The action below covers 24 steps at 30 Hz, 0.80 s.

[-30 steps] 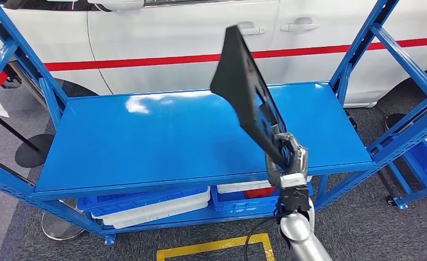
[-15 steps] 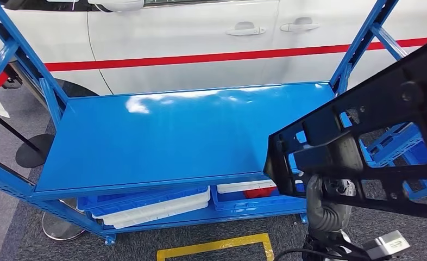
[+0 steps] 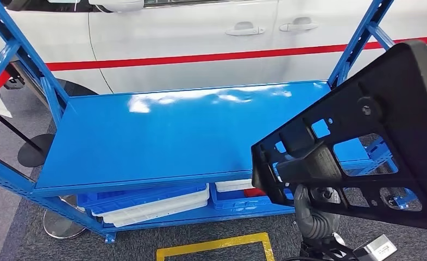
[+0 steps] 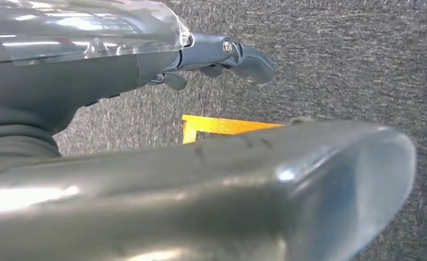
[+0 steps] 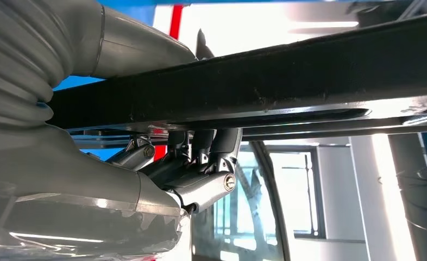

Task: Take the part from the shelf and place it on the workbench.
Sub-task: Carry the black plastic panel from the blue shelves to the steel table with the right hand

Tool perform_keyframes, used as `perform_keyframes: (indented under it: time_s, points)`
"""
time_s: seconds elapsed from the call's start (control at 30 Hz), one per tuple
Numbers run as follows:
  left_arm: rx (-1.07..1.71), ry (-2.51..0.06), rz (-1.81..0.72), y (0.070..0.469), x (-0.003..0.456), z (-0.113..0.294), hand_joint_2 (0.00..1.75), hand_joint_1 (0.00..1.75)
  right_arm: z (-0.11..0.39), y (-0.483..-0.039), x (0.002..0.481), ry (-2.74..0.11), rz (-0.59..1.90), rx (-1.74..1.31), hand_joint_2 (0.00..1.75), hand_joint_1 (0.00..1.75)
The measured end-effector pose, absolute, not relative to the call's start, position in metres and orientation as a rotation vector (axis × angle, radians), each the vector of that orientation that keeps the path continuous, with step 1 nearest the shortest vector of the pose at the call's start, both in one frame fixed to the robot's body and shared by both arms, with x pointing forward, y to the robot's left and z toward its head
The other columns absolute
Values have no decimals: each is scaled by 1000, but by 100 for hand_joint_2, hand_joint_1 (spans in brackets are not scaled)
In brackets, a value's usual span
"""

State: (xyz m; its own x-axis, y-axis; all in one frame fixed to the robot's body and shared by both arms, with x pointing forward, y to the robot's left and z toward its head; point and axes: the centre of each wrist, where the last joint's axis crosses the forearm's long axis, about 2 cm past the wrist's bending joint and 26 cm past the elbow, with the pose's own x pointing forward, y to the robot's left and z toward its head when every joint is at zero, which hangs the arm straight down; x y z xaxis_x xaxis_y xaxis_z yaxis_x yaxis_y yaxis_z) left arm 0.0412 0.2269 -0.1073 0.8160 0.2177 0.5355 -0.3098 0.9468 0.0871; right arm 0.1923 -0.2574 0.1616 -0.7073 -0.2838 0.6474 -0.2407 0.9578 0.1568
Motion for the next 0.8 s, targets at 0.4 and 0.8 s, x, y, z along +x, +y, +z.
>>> perform_keyframes:
  time_s: [0.4, 0.8]
  points:
    - [191, -544, 308, 233, 44, -108, 0, 0, 160, -240, 186, -2369, -155, 525, 175, 175]
    - [253, -462, 376, 235, 43, -108, 0, 0, 161, -242, 190, -2389, -141, 457, 175, 175]
